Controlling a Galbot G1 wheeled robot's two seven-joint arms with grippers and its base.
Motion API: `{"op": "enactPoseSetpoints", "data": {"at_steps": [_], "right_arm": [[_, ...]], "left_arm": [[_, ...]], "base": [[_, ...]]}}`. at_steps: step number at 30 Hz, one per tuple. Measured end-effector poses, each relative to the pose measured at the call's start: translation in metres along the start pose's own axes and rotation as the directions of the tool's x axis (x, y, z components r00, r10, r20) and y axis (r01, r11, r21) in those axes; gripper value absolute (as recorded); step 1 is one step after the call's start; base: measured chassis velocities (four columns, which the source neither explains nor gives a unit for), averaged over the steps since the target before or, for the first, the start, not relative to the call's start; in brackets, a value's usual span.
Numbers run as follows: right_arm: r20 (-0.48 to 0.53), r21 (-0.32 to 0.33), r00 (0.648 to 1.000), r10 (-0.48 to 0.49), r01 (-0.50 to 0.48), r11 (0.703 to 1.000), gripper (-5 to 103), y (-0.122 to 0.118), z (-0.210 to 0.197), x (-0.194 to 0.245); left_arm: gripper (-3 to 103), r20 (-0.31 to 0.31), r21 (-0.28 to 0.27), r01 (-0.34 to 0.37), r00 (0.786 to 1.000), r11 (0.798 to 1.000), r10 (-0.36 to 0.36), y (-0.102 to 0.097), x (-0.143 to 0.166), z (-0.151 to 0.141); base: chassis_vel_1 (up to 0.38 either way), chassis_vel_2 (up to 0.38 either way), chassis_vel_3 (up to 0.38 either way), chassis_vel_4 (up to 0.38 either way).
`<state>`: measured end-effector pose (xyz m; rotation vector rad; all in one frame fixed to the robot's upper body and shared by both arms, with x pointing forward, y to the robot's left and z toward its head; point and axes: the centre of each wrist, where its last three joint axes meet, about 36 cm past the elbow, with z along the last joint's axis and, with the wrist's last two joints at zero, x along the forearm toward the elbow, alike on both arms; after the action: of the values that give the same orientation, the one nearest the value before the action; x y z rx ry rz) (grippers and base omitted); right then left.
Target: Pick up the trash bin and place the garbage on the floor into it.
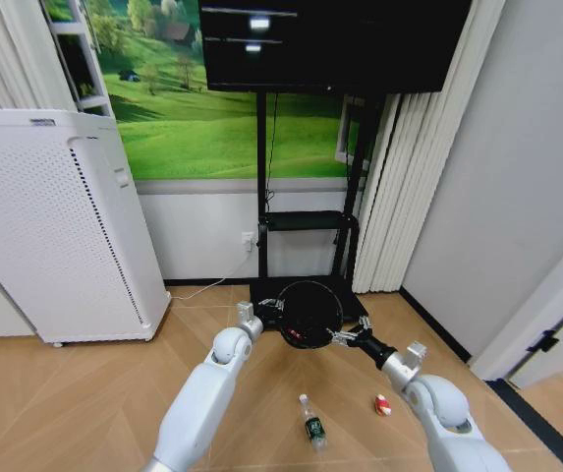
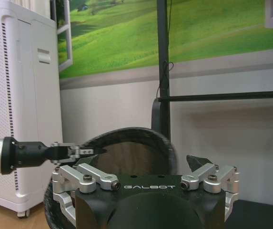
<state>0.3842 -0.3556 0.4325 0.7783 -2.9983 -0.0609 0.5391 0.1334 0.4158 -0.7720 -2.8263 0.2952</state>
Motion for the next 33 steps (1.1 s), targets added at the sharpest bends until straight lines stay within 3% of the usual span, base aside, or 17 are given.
{"op": "enactPoseSetpoints", "data": {"at_steps": [2, 3, 5, 6, 9, 10, 11, 12, 14, 16, 18, 23, 33], "right_arm": [[-0.039, -0.015, 0.999, 0.033, -0.034, 0.999, 100, 0.004, 0.005, 0.013], [-0.039, -0.015, 0.999, 0.033, -0.034, 0.999, 100, 0.004, 0.005, 0.013], [-0.115, -0.034, 0.991, 0.061, -0.066, 0.997, 100, 0.009, 0.027, 0.019], [-0.115, -0.034, 0.991, 0.061, -0.066, 0.997, 100, 0.009, 0.027, 0.019], [-0.274, -0.056, 0.957, 0.097, -0.117, 0.992, 100, 0.016, 0.073, 0.015], [-0.274, -0.056, 0.957, 0.097, -0.117, 0.992, 100, 0.016, 0.073, 0.015], [-0.342, -0.051, 0.933, 0.109, -0.135, 0.99, 100, 0.015, 0.093, 0.012], [-0.342, -0.051, 0.933, 0.109, -0.135, 0.99, 100, 0.015, 0.093, 0.012], [-0.461, -0.035, 0.878, 0.131, -0.165, 0.986, 100, 0.007, 0.135, 0.008], [-0.493, -0.034, 0.859, 0.138, -0.178, 0.983, 100, 0.005, 0.148, 0.007], [-0.555, -0.039, 0.817, 0.158, -0.215, 0.976, 100, 0.004, 0.18, 0.01], [-0.59, -0.057, 0.792, 0.16, -0.238, 0.97, 100, 0.014, 0.207, 0.017], [-0.615, -0.059, 0.775, 0.144, -0.227, 0.972, 100, 0.03, 0.233, 0.018]], "left_arm": [[7, 0.012, 0.001, 0.039, 0.999, 0.999, -0.039, 0.021, 0.013, -0.002], [7, 0.012, 0.001, 0.039, 0.999, 0.999, -0.039, 0.021, 0.013, -0.002], [7, 0.022, -0.004, 0.067, 0.998, 0.998, -0.067, 0.038, 0.028, -0.006], [7, 0.022, -0.004, 0.067, 0.998, 0.998, -0.067, 0.038, 0.028, -0.006], [7, 0.036, 0.004, 0.08, 0.996, 0.997, -0.08, 0.047, 0.044, -0.013], [7, 0.036, 0.004, 0.08, 0.996, 0.997, -0.08, 0.047, 0.044, -0.013], [7, 0.036, 0.008, 0.081, 0.996, 0.997, -0.081, 0.048, 0.047, -0.014], [7, 0.036, 0.008, 0.081, 0.996, 0.997, -0.081, 0.048, 0.047, -0.014], [7, 0.035, 0.011, 0.082, 0.996, 0.997, -0.082, 0.047, 0.053, -0.015], [7, 0.033, 0.011, 0.081, 0.996, 0.997, -0.081, 0.046, 0.055, -0.015], [7, 0.031, 0.011, 0.081, 0.996, 0.997, -0.081, 0.045, 0.062, -0.015], [7, 0.025, 0.015, 0.084, 0.996, 0.996, -0.084, 0.042, 0.069, -0.011], [7, 0.016, 0.027, 0.087, 0.996, 0.996, -0.088, 0.032, 0.076, -0.002]], "base": [[0.0, 0.0, 0.0, 0.0], [0.0, 0.0, 0.0, 0.0], [0.0, 0.0, 0.0, 0.0], [0.0, 0.0, 0.0, 0.0], [0.0, 0.0, 0.0, 0.0], [0.0, 0.0, 0.0, 0.0], [0.0, 0.0, 0.0, 0.0], [0.0, 0.0, 0.0, 0.0], [0.0, 0.0, 0.0, 0.0], [0.0, 0.0, 0.0, 0.0], [0.0, 0.0, 0.0, 0.0], [0.0, 0.0, 0.0, 0.0], [0.0, 0.0, 0.0, 0.0]]}}
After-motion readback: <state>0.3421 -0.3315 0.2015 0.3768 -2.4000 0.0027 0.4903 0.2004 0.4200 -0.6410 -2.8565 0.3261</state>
